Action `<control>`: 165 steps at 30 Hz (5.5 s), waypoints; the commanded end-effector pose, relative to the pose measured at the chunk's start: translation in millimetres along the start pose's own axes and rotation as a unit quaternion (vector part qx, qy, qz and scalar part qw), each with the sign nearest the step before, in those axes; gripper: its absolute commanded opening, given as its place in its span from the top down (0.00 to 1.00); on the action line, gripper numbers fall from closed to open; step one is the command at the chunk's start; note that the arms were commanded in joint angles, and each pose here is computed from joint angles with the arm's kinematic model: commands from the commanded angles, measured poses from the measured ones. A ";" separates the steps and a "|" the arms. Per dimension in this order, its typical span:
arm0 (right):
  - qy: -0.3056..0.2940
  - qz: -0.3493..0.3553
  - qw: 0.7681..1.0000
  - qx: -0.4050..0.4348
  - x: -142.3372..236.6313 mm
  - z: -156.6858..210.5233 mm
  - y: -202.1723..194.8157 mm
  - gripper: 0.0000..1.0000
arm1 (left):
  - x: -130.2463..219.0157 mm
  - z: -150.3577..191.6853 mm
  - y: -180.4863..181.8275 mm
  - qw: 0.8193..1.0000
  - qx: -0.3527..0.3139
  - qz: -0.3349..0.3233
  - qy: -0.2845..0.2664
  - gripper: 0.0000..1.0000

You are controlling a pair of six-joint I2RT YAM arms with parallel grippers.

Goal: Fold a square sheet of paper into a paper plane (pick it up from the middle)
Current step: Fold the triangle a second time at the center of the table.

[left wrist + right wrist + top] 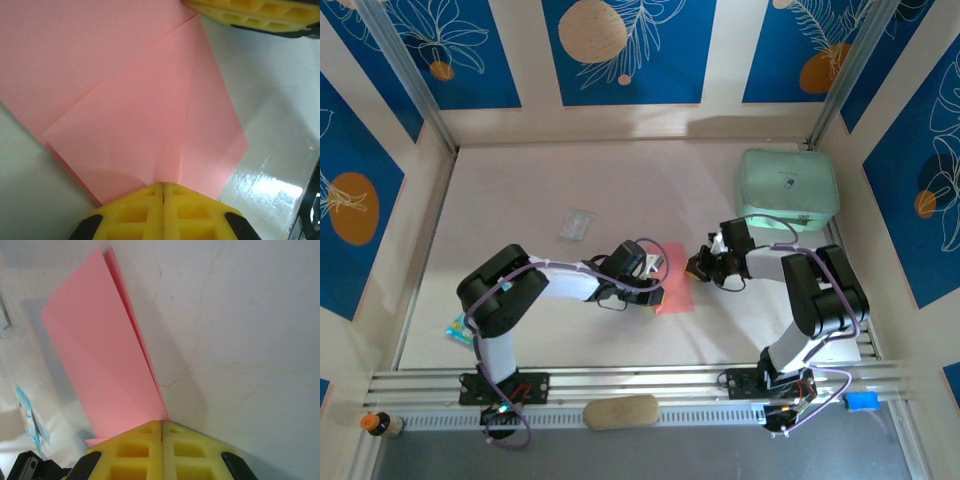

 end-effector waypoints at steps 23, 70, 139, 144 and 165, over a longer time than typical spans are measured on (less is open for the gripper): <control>0.035 -0.024 0.999 0.013 -13.3 13.8 -10.4 1.00 | -5.6 34.8 35.6 0.992 0.047 -0.085 0.079 1.00; 0.064 0.004 0.998 -0.002 -17.8 39.0 -17.0 1.00 | -7.7 -30.8 -41.9 0.999 0.023 0.010 0.026 1.00; 0.064 0.013 0.998 -0.001 -15.4 38.0 -18.2 1.00 | 35.7 20.7 -28.0 0.999 -0.017 -0.040 0.017 0.98; 0.064 0.012 0.998 -0.002 -15.5 38.0 -18.0 1.00 | 26.4 3.0 -38.6 1.000 -0.010 -0.017 -0.009 0.95; 0.062 0.009 0.998 0.000 -13.3 37.0 -17.4 1.00 | 9.3 48.1 -1.0 0.996 0.027 -0.026 0.085 0.97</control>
Point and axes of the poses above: each hand's point on the last joint's axis, 136 mm out from that joint toward the fingers, its own x axis back along the fingers, its own y axis along the line the jaws close on, z = x × y, the point moved 10 cm from there along x, back along the fingers, and after that the axes turned 3 degrees about x, right-handed, at the moved point
